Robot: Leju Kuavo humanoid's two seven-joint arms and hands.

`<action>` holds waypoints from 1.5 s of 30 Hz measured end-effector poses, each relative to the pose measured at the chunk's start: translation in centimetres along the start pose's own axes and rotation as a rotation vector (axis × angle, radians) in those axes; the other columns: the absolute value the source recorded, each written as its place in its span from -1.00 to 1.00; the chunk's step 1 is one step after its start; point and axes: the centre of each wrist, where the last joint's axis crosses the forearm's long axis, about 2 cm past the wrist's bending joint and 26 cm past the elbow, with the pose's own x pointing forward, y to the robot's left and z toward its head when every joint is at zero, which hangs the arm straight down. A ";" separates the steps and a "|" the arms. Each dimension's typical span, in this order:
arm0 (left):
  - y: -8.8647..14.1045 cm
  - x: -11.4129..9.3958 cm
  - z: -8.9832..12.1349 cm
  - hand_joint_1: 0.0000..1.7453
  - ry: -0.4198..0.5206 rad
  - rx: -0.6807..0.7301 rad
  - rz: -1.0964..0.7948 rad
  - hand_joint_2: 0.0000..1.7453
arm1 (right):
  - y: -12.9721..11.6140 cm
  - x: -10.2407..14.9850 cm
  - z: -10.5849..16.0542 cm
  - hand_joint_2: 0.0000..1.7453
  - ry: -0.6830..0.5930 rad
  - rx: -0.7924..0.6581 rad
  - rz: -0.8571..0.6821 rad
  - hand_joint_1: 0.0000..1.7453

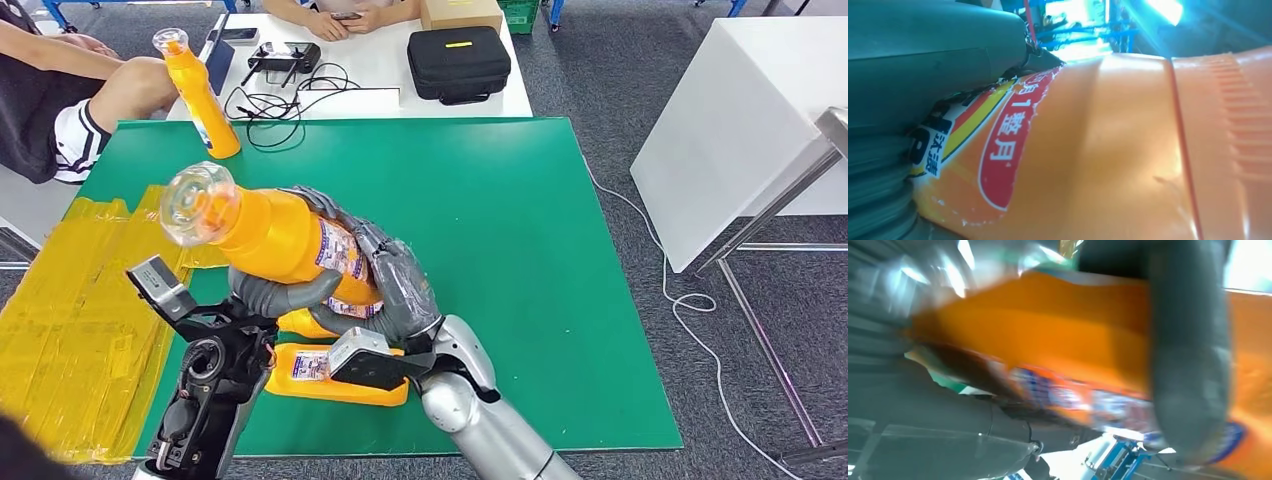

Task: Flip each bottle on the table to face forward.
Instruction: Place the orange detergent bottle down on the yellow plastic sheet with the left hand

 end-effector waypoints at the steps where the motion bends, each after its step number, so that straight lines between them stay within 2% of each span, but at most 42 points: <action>1: 0.2 0.2 -0.1 1.00 -0.009 0.010 -0.004 1.00 | -0.2 -0.1 0.2 -1.00 0.004 -0.014 0.001 -1.00; 6: 1.2 0.9 -0.4 1.00 -0.046 0.069 -0.030 1.00 | -2.3 -0.3 1.2 -1.00 0.001 -0.139 0.022 -1.00; 10: 2.1 1.4 -0.3 1.00 -0.063 0.123 -0.102 1.00 | -4.4 -0.1 1.9 1.00 -0.017 -0.233 0.031 -1.00; 14: 3.3 1.8 0.0 1.00 -0.078 0.203 -0.307 1.00 | -6.5 0.1 2.8 1.00 -0.038 -0.345 0.039 -1.00; 19: 4.9 2.5 0.2 1.00 -0.064 0.295 -0.914 1.00 | -8.7 0.7 4.4 1.00 -0.034 -0.465 0.143 -1.00; 22: 5.8 2.6 -0.2 1.00 -0.007 0.283 -1.294 1.00 | -9.7 1.1 5.2 1.00 -0.016 -0.481 0.203 -1.00; 25: 6.9 2.0 -0.7 1.00 0.105 0.237 -1.525 1.00 | -10.5 1.4 5.7 1.00 -0.004 -0.483 0.241 -1.00; 28: 8.5 1.3 -1.0 0.98 0.242 0.172 -1.653 1.00 | -11.0 1.6 5.9 1.00 -0.001 -0.479 0.256 -1.00; 31: 10.4 0.3 -1.0 0.97 0.432 0.066 -1.754 1.00 | -11.4 1.7 5.9 1.00 -0.001 -0.476 0.264 -1.00; 36: 13.3 -0.7 -0.1 1.00 0.699 -0.039 -1.818 1.00 | -11.7 1.7 5.6 1.00 -0.001 -0.465 0.266 -1.00; 45: 16.7 -0.9 2.2 1.00 0.924 -0.044 -1.816 1.00 | -11.7 1.6 5.6 1.00 -0.001 -0.454 0.265 -1.00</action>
